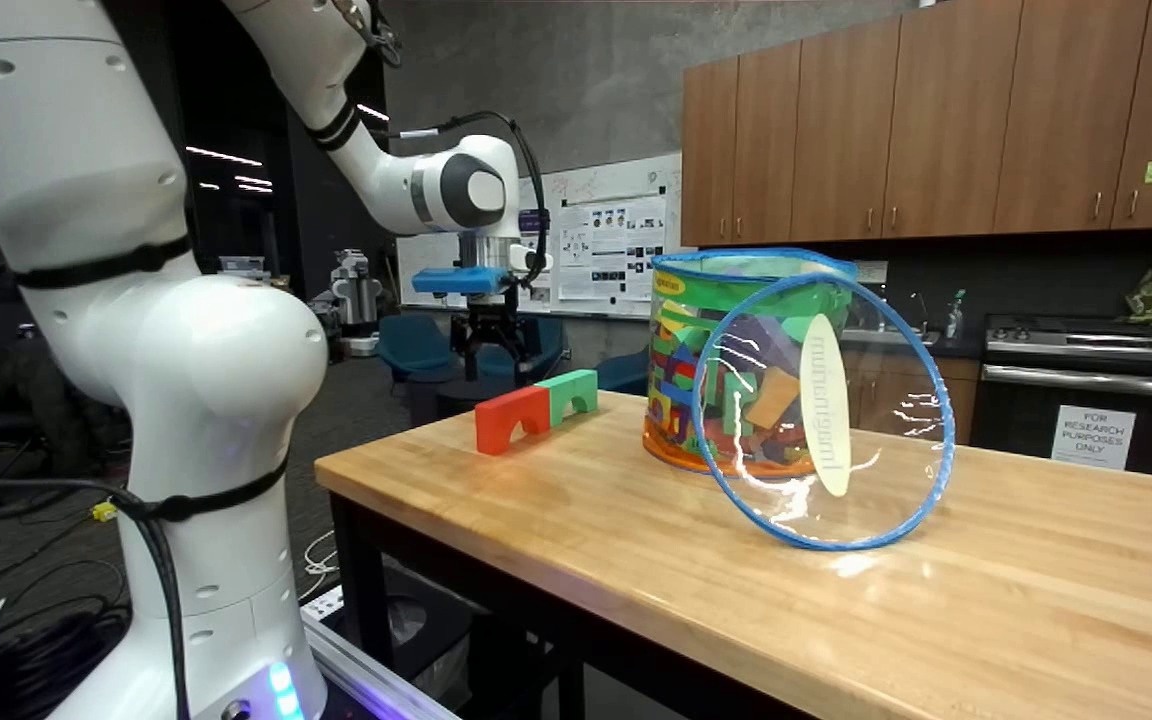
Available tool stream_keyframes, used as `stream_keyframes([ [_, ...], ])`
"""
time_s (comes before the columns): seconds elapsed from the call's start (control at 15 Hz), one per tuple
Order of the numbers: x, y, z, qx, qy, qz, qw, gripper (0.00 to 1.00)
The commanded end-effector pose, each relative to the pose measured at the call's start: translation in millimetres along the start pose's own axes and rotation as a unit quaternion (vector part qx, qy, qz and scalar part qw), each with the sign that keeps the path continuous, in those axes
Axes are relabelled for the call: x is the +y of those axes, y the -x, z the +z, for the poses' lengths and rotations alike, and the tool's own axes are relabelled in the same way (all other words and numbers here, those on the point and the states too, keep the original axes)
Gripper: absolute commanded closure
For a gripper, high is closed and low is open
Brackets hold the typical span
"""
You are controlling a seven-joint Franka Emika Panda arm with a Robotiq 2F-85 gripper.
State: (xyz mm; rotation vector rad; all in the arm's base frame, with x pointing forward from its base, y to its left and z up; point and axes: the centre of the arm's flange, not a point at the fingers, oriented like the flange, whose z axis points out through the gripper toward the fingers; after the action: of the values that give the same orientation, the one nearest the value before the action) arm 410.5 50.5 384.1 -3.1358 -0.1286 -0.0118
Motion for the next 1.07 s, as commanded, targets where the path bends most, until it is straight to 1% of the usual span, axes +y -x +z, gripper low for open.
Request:
stream_keyframes([
  [0.0,4,38,-36,0.005,-0.027,-0.006,0.9996,0.00],
  [0.13,4,52,-52,0.006,-0.039,-0.013,0.9992,0.00],
  [0.27,6,65,-67,0.009,-0.042,-0.019,0.9989,0.00],
  [0.47,17,87,-92,0.015,-0.048,-0.027,0.9984,0.00],
  [0.8,56,126,-126,0.023,-0.071,-0.010,0.9972,0.00],
  [1.0,89,149,-145,0.023,-0.088,-0.023,0.9956,0.00],
])
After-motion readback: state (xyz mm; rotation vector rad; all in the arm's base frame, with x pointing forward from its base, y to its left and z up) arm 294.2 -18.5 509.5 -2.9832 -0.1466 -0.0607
